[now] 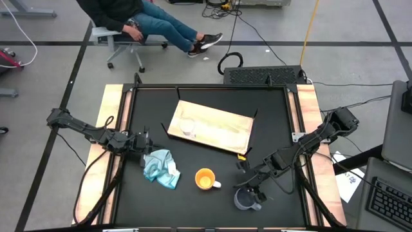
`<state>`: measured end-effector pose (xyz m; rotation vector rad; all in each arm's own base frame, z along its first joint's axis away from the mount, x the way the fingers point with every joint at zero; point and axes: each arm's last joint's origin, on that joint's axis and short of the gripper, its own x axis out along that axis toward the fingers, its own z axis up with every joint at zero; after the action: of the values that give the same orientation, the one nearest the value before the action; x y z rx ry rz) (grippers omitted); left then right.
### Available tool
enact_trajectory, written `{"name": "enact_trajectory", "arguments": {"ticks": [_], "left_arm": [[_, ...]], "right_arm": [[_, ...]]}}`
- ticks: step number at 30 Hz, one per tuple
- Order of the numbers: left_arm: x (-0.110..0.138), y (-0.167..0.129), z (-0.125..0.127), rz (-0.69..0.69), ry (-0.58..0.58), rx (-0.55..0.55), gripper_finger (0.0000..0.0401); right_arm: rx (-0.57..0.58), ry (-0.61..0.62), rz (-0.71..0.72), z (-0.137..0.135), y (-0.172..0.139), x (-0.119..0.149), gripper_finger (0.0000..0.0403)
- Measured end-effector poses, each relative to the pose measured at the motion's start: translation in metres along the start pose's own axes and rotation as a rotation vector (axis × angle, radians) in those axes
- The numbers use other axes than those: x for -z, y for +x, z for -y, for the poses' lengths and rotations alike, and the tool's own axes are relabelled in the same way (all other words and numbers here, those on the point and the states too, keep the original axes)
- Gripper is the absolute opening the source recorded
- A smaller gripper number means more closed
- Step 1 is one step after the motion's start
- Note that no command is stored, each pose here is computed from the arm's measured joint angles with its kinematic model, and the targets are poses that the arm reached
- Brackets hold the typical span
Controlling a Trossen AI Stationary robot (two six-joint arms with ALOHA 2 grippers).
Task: Stack small to large cups/mugs on shelf
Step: Put the gray mug on the shelf
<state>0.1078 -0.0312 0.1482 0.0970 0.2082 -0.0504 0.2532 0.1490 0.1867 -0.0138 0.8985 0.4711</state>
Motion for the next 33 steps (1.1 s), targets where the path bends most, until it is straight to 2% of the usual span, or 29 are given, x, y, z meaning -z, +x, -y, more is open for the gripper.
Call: {"name": "enact_trajectory", "arguments": {"ticks": [4, 9, 12, 18, 27, 33], "left_arm": [[0.0, 0.0, 0.0, 0.0, -0.001, 0.0, 0.0003], [0.0, 0.0, 0.0, -0.001, -0.002, 0.0, 0.0003], [0.0, 0.0, 0.0, -0.001, -0.002, 0.0, 0.0003], [0.0, 0.0, 0.0, 0.0, -0.001, 0.0, 0.0003], [0.0, 0.0, 0.0, -0.001, -0.003, -0.001, 0.0003], [0.0, 0.0, 0.0, -0.001, 0.004, -0.002, 0.0003]], "right_arm": [[-0.006, -0.028, 0.053, -0.001, -0.002, -0.005, 0.0005], [0.025, -0.026, 0.049, 0.0, -0.009, -0.005, 0.0004], [0.044, -0.009, 0.046, 0.0, -0.019, -0.004, 0.0004], [0.074, -0.02, 0.136, -0.003, -0.045, -0.006, 0.0004], [0.114, 0.006, 0.208, 0.005, -0.066, 0.033, 0.0005], [0.087, 0.0, 0.402, 0.014, -0.071, 0.062, 0.0006]]}}
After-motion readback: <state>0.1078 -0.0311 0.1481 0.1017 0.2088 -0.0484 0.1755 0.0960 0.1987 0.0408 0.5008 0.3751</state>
